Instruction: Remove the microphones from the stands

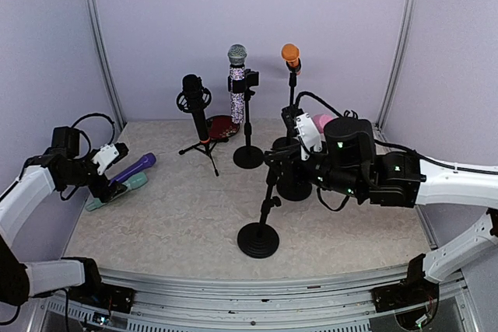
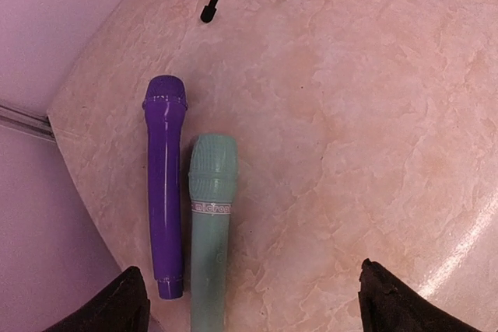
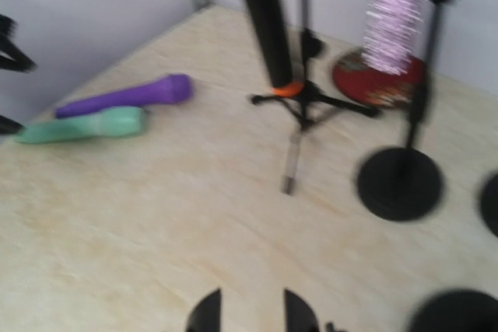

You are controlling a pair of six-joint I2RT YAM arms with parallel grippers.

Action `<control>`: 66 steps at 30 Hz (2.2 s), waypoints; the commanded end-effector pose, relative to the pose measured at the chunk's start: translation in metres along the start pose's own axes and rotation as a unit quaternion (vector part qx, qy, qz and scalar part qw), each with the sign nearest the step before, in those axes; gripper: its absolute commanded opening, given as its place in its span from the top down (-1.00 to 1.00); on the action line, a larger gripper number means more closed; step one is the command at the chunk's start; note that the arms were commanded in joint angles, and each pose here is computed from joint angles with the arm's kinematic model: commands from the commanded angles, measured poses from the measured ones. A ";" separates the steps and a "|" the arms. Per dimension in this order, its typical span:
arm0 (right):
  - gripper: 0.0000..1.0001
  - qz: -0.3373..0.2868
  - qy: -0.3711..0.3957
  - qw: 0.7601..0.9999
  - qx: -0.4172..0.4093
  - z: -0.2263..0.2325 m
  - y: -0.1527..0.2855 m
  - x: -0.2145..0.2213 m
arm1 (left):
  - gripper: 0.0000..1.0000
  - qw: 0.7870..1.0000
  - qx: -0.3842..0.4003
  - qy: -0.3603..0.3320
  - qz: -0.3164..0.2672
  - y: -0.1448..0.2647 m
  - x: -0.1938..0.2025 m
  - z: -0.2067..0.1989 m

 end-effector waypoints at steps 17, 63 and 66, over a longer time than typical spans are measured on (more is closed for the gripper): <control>1.00 0.020 0.057 0.950 0.307 -0.185 0.090 0.002 | -0.83 0.999 -0.002 -0.002 -0.035 0.012 -0.034 0.006; -1.00 -0.122 0.056 0.955 0.266 -0.248 0.093 -0.110 | -0.98 0.998 0.020 0.003 -0.057 0.015 -0.042 -0.002; -1.00 -0.119 0.068 0.973 0.185 -0.199 0.073 -0.110 | -0.98 0.998 0.033 0.014 -0.061 0.014 -0.044 -0.005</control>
Point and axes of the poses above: each gripper's point midway between its finger pads, its own y axis back along the fingers, its own z axis along the line the jaws close on, x = y × z, the point moved 1 cm from there along y, back along the fingers, and after that the axes turned 5 degrees about y, right-handed, at the moved point
